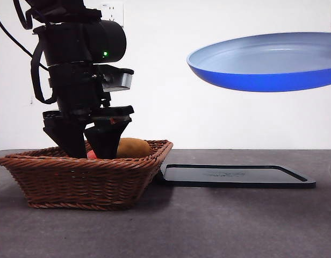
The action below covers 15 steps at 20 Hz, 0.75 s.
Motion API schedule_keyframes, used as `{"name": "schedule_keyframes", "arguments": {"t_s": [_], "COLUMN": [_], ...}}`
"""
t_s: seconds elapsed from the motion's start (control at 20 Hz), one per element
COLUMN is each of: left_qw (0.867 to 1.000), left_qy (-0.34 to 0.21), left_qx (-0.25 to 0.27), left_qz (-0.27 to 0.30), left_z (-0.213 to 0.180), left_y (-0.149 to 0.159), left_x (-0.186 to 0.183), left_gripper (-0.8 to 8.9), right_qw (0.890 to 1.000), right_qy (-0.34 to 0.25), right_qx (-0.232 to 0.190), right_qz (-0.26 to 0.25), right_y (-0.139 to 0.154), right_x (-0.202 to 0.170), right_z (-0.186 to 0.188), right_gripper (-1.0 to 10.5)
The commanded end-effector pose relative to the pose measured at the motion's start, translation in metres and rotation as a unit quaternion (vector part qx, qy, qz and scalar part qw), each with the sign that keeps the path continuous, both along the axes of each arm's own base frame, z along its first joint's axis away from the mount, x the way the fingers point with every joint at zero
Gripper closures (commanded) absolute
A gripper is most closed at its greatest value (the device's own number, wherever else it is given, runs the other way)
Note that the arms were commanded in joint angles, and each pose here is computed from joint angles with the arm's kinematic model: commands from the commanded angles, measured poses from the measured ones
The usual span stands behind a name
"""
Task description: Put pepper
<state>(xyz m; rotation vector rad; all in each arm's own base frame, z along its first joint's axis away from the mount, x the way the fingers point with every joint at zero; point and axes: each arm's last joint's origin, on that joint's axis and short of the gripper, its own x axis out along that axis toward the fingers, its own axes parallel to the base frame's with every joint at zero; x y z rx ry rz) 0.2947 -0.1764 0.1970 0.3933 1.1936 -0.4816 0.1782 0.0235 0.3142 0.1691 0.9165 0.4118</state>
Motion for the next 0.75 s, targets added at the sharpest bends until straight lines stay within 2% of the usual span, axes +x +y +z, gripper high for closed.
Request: {"name": "schedule_keyframes", "arguments": {"t_s": [0.05,0.35,0.65,0.75], "left_qw": [1.000,1.000,0.999,0.999], "left_qy": [-0.001,0.010,0.038,0.032], "left_qx": [-0.003,-0.016,0.002,-0.002], "left_qz": [-0.006,0.002,0.006,0.011], "left_z": [-0.001,-0.004,-0.018,-0.017], "left_y": [-0.006,-0.007,-0.007,-0.009], "left_x": [0.003,0.003,0.004,0.005], "left_gripper": [4.80,4.80,4.80,4.80], "right_qw": [1.000,1.000,1.000,1.000], "right_qy": [-0.013,-0.013,-0.013,-0.013], "right_qx": [0.004,0.004,0.004,0.004], "right_qz": [0.003,0.003,0.003,0.004], "right_y": [0.000,0.000,0.000,0.000], "right_x": [0.002,0.002,0.002,0.002], "right_z": [0.007,0.007,0.007,0.007], "right_gripper": [9.4,9.4,9.4,9.4]}}
